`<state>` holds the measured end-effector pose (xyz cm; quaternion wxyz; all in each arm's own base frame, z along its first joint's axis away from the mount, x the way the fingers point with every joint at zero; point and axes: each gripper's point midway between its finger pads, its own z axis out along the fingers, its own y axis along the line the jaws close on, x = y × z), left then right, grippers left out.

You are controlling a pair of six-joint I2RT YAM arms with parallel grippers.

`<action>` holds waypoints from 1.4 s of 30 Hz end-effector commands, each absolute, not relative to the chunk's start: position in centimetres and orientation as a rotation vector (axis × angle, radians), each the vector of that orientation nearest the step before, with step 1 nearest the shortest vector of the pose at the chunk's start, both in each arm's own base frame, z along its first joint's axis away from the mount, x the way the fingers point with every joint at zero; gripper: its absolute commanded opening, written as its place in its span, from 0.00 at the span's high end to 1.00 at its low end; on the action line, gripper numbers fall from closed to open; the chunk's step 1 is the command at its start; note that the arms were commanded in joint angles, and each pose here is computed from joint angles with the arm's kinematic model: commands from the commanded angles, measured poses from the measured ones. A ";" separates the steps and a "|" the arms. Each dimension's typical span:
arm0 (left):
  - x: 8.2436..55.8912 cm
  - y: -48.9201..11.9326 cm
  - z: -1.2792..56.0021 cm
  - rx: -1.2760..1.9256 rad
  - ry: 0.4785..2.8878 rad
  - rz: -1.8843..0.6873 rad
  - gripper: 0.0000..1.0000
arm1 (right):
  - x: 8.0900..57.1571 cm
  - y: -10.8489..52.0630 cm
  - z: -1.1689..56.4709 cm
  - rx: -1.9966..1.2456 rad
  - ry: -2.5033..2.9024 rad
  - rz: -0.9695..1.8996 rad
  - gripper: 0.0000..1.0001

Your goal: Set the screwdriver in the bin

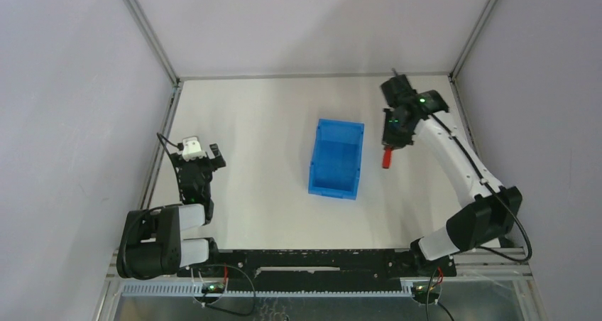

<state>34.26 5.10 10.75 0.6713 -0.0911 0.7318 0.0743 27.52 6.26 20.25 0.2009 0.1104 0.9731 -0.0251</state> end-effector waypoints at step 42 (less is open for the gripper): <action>35.4 5.2 13.6 -0.207 1.565 0.166 0.00 | 32.3 22.5 11.3 -0.035 2.639 -0.057 0.55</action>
